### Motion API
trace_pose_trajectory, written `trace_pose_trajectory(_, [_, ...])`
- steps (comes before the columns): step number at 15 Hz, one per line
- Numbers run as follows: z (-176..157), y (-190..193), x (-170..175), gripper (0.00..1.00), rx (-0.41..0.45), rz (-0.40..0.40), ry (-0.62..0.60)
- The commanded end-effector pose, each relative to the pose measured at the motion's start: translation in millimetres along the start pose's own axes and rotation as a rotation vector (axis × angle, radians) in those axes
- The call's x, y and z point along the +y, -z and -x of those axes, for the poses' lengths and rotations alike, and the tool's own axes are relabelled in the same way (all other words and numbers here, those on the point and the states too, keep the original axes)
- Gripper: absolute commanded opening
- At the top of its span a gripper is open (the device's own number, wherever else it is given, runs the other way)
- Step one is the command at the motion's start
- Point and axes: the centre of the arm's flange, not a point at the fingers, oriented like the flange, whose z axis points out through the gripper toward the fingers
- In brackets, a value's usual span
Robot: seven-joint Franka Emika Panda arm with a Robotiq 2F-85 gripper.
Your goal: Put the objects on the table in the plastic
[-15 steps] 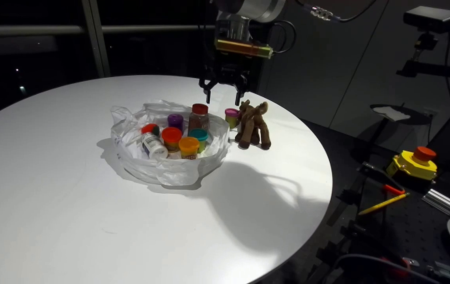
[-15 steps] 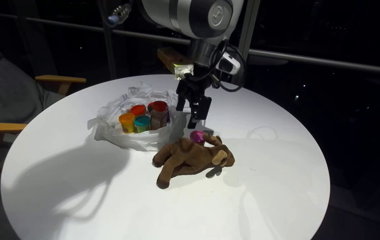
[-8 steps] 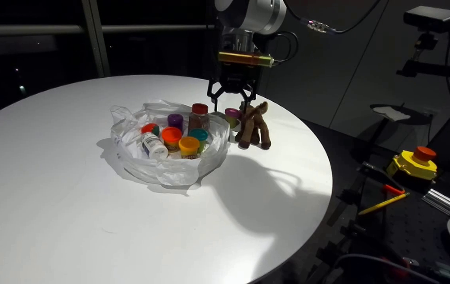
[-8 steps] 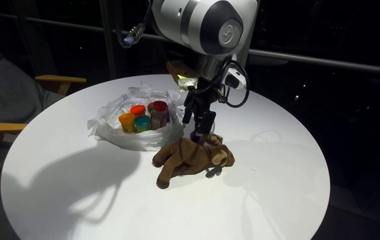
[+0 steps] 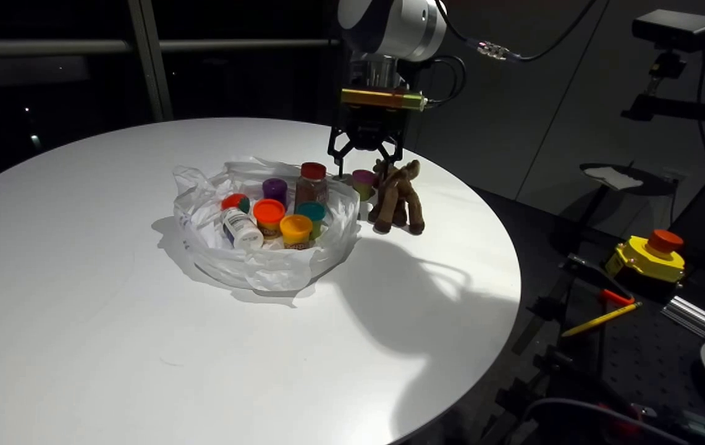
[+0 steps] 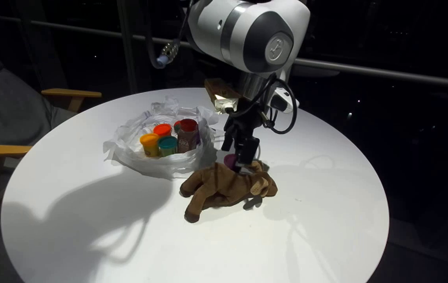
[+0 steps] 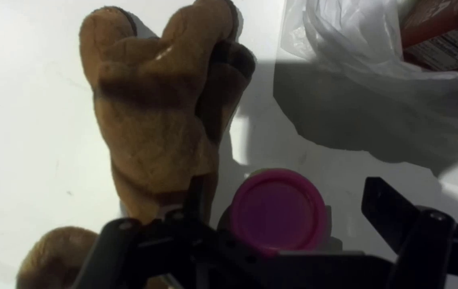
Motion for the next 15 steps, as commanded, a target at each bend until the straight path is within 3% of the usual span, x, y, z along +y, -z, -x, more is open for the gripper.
trace_pose_trajectory(1, [-18,2,-7,1.0,-0.015,-0.04,-0.021])
trace_pose_trajectory(2, [-19,3,-7,0.75,-0.015,-0.049,-0.024])
trace_pose_trajectory(3, [-19,5,-6,0.75,-0.017,-0.053,-0.027])
trace_pose_trajectory(9, [-8,21,4,0.28,0.0,-0.052,-0.029])
trace_pose_trajectory(11, [1,32,2,0.28,0.007,-0.053,-0.018])
trace_pose_trajectory(15, [58,73,-33,0.28,0.068,-0.062,0.054])
